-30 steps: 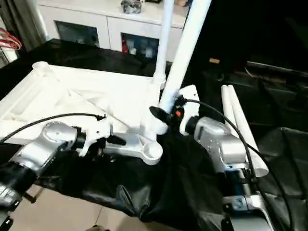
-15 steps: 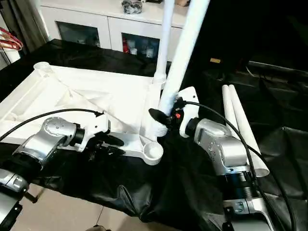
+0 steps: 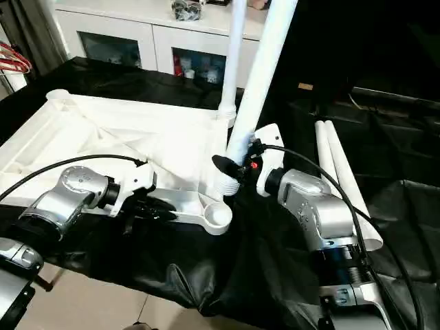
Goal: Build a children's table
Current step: Insert table leg to table base
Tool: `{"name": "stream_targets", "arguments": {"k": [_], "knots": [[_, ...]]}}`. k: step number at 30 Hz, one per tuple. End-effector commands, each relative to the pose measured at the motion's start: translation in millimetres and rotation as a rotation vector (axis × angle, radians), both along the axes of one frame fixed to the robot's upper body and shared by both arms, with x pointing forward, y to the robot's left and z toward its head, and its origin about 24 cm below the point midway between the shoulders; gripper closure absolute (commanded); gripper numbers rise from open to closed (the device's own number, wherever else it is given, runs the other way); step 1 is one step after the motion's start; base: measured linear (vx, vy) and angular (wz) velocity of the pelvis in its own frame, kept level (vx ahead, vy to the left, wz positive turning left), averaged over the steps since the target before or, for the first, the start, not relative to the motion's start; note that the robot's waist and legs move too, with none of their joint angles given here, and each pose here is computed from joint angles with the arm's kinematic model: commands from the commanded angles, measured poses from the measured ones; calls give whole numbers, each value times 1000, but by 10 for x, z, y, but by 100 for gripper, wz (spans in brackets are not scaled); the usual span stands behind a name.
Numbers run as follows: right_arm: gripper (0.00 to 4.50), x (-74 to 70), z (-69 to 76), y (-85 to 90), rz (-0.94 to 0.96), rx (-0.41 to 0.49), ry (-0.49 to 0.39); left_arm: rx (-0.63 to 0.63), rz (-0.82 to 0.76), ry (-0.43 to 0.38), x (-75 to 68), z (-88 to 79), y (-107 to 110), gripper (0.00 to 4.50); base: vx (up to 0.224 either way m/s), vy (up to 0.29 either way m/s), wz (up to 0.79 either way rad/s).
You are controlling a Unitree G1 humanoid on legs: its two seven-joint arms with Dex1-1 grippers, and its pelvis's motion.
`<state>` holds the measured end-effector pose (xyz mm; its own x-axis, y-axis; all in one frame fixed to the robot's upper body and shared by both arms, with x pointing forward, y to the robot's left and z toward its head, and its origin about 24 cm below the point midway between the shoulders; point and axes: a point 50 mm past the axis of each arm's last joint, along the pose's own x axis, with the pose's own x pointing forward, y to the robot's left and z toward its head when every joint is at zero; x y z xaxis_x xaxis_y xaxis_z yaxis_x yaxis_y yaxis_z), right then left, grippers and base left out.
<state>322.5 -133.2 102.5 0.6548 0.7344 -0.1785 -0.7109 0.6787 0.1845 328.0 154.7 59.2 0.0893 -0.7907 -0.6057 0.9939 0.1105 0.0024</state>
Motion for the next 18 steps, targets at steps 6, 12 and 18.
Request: {"name": "stream_targets", "arguments": {"k": [6, 12, 18], "knots": [[262, -15, -1, 23, 29, -22, -3, 30, 249, 28, -12, -189, 25, 450, 0, 0, 0], [262, 40, -38, 14, 4, -66, -15, -51, 239, -34, -69, -140, -154, 450, 0, 0, 0], [262, 119, -115, 68, -2, -84, -6, -91, 226, -101, -151, -109, -314, 450, 0, 0, 0]]}}
